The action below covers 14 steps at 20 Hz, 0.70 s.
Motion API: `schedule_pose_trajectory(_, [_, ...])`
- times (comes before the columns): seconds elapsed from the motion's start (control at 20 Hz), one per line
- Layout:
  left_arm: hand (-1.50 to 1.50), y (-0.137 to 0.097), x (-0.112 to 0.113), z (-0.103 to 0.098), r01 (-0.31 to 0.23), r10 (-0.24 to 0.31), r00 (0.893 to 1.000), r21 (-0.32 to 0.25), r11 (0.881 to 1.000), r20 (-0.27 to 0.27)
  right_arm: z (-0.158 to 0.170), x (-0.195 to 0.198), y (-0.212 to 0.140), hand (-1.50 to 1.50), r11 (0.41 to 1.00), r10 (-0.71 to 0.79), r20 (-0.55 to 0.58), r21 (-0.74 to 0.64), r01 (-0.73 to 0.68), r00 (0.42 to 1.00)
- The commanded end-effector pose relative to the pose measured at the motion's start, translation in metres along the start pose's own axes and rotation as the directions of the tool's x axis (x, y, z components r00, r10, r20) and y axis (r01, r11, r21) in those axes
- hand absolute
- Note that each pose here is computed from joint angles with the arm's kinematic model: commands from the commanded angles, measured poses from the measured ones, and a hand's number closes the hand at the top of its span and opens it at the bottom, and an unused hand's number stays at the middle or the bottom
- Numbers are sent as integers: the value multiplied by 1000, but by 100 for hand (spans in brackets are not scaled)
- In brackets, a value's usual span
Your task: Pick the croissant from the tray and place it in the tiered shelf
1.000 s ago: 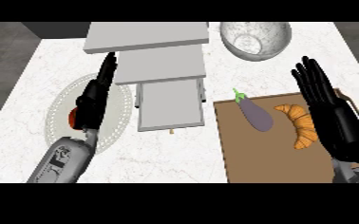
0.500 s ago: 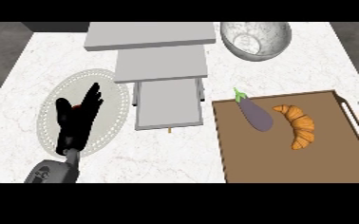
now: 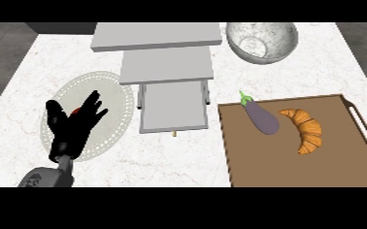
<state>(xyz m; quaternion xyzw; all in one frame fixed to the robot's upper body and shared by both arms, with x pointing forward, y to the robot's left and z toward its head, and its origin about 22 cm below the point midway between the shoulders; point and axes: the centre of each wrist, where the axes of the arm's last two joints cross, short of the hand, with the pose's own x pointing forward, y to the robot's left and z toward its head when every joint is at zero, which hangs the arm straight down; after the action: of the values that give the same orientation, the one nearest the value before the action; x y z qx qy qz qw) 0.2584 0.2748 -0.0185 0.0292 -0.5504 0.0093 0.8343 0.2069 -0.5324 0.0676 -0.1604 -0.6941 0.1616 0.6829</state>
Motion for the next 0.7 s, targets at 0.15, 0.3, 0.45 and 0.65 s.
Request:
schedule_pose_trajectory(0.15, [0,4,-5,2,1,0,999,31,1000,-37,-19,44,-24,-150,966,68,-17,251,-61,998])
schedule_pose_trajectory(0.3, [0,16,-20,16,8,-6,998,36,999,-62,-23,52,-5,-150,941,129,-39,321,-110,991])
schedule_pose_trajectory(0.45, [0,33,-10,9,1,1,998,44,999,-62,-46,77,26,-150,935,204,-76,310,-171,976])
schedule_pose_trajectory(0.65, [0,22,-8,11,6,-5,998,26,1000,-66,-63,108,53,-150,944,268,-146,238,-229,952])
